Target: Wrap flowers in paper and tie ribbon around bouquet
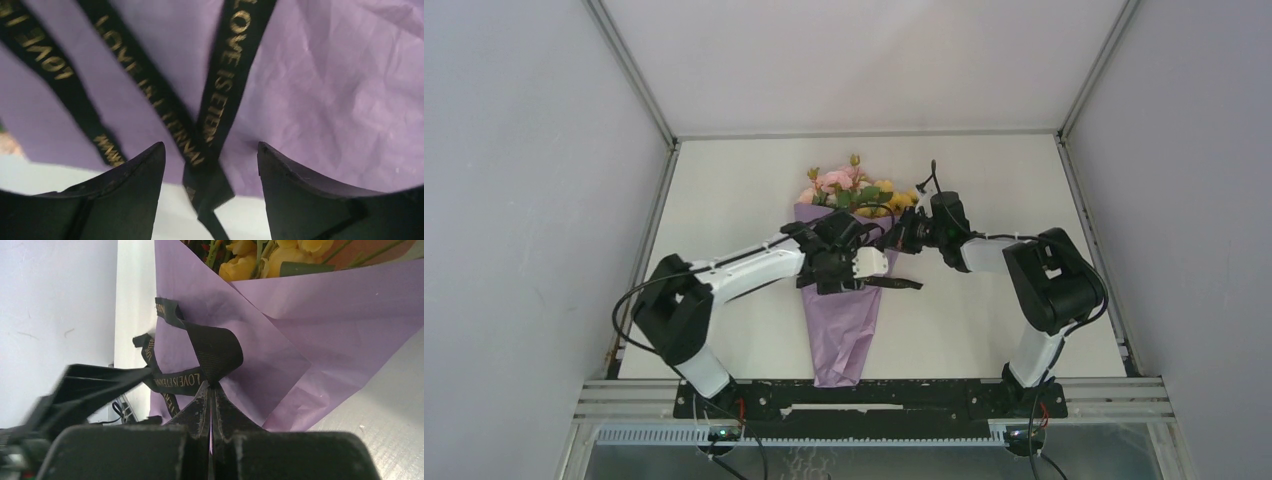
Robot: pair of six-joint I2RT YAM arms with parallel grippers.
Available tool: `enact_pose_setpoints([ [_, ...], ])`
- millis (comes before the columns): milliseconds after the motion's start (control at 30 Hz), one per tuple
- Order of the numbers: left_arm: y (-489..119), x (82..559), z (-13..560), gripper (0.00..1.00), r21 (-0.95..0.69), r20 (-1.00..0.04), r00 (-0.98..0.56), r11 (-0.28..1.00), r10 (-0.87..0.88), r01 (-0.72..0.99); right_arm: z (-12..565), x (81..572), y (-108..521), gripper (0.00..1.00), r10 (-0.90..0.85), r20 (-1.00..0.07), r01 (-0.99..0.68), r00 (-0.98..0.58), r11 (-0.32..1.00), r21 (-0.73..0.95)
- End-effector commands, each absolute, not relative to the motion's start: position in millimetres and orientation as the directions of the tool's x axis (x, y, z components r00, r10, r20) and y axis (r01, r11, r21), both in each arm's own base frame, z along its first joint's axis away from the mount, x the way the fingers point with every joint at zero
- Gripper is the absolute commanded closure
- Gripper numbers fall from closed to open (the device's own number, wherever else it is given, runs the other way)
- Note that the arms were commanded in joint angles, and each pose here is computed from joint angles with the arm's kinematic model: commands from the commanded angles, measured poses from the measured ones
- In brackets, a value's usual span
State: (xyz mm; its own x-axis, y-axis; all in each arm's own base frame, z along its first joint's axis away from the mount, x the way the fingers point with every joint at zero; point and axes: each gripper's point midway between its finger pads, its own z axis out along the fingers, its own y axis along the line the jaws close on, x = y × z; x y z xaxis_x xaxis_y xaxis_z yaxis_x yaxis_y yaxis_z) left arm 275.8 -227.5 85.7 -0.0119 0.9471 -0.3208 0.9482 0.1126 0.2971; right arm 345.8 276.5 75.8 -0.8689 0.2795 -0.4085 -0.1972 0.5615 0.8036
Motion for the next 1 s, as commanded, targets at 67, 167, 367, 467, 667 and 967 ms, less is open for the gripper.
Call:
enact_pose_setpoints([
  [67, -253, 296, 70, 0.29, 0.328, -0.322, 0.043, 0.069, 0.946, 0.942, 108, 350, 280, 1.0, 0.268, -0.472, -0.28, -0.84, 0.532, 0.799],
  [167, -251, 306, 63, 0.42, 0.362, -0.295, 0.015, 0.097, 0.955, 0.927, 108, 349, 280, 1.0, 0.263, -0.467, -0.278, -0.844, 0.531, 0.801],
  [367, -247, 309, 61, 0.97, 0.381, -0.285, 0.004, 0.11, 0.959, 0.918, 105, 343, 281, 1.0, 0.239, -0.464, -0.285, -0.853, 0.531, 0.798],
  [467, -245, 316, 76, 1.0, 0.423, -0.293, -0.018, 0.146, 0.956, 0.894, 101, 337, 285, 1.0, 0.207, -0.461, -0.298, -0.863, 0.528, 0.795],
  [667, -260, 299, 145, 1.0, 0.314, -0.435, -0.066, 0.22, 0.898, 0.924, 90, 316, 288, 1.0, 0.112, -0.426, -0.323, -0.898, 0.492, 0.808],
  [967, -276, 262, 183, 1.0, 0.125, -0.561, -0.113, 0.219, 0.82, 0.968, 97, 257, 298, 0.97, -0.16, -0.442, -0.469, -0.883, 0.362, 0.805],
])
